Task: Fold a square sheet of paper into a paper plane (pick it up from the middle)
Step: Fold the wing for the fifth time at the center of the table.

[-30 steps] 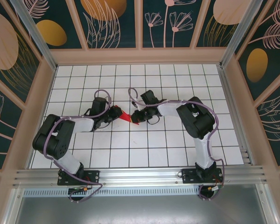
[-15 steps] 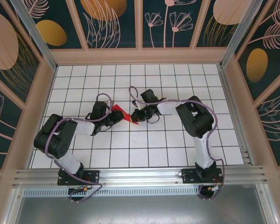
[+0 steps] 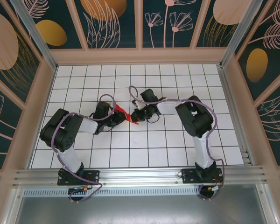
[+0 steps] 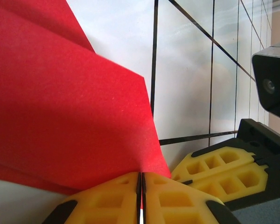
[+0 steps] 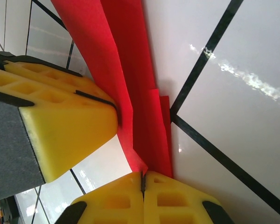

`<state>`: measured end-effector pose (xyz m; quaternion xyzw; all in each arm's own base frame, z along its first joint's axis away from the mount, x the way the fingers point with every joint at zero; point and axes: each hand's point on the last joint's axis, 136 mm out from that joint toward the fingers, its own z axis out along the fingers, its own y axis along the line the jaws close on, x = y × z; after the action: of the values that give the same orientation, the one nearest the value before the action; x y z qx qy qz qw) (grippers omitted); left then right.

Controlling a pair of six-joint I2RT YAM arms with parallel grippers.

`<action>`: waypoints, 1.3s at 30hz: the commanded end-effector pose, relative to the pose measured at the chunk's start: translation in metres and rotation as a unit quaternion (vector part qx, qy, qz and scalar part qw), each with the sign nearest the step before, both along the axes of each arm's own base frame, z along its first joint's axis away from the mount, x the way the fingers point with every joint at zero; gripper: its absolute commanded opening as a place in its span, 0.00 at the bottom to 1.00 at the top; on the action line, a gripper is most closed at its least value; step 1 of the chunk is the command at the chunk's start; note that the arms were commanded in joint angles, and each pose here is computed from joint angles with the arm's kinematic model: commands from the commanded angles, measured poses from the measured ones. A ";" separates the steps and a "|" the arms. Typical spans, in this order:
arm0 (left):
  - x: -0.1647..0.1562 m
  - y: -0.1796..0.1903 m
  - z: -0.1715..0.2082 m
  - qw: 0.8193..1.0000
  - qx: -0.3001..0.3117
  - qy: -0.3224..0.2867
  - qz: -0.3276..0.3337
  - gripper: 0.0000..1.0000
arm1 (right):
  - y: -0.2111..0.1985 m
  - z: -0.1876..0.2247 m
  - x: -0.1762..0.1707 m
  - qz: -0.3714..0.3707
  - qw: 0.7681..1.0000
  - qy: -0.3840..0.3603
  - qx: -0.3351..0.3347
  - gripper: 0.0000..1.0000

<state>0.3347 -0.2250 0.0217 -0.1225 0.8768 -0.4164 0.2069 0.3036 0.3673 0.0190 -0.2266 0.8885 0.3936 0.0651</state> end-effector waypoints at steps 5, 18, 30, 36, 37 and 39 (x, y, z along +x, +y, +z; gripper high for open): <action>0.007 0.007 -0.016 0.999 0.041 0.020 0.021 0.10 | -0.018 -0.039 -0.004 -0.018 0.998 0.028 -0.059 0.07; -0.004 0.036 -0.056 0.984 0.147 0.086 0.041 0.09 | -0.012 0.028 0.015 -0.046 0.998 -0.034 -0.014 0.26; -0.002 0.037 -0.062 0.982 0.158 0.096 0.042 0.09 | 0.005 0.044 -0.006 -0.015 0.998 -0.057 -0.006 0.17; -0.001 0.037 -0.061 0.982 0.158 0.095 0.044 0.09 | 0.006 0.022 -0.007 -0.011 0.999 -0.039 -0.027 0.11; -0.002 0.037 -0.061 0.982 0.158 0.095 0.044 0.09 | 0.005 0.018 -0.008 -0.011 0.999 -0.037 -0.033 0.11; -0.001 0.038 -0.061 0.982 0.158 0.095 0.044 0.09 | 0.001 0.010 -0.009 -0.011 0.998 -0.034 -0.047 0.11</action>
<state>0.3404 -0.2241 0.0121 -0.1367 0.9095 -0.3568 0.1636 0.2940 0.3724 0.0400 -0.2293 0.8984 0.3613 0.0990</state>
